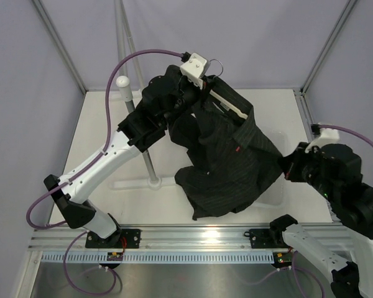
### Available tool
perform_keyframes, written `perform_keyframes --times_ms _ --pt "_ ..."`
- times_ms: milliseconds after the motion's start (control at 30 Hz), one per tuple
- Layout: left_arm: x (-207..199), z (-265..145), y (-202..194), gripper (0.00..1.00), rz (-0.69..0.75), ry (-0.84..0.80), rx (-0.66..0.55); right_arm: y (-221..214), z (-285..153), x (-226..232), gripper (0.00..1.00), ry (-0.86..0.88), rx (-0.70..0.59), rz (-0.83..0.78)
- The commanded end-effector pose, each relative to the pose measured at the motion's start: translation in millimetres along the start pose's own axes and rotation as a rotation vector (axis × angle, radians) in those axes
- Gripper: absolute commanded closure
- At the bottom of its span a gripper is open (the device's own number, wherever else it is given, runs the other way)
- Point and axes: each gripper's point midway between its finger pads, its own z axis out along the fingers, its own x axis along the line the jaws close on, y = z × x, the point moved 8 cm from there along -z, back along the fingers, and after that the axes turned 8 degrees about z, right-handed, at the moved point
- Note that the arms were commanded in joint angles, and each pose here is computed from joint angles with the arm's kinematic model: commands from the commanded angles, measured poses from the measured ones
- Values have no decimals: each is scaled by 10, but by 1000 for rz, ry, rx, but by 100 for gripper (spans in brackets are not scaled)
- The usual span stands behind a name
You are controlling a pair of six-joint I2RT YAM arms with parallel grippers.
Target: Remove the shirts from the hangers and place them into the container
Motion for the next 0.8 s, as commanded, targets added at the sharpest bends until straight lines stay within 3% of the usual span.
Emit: perform_keyframes --times_ms 0,133,200,433,767 --pt "231 -316 629 100 -51 57 -182 -239 230 419 100 368 193 62" --pt "139 -370 669 100 -96 9 -189 -286 567 741 100 608 212 137" --pt "68 -396 683 100 -111 -14 -188 -361 720 852 100 647 288 135" --pt "-104 -410 689 100 -145 -72 -182 -174 1040 1389 100 749 251 112" --pt "-173 -588 797 100 -142 -101 -198 -204 1742 1606 100 639 235 119"
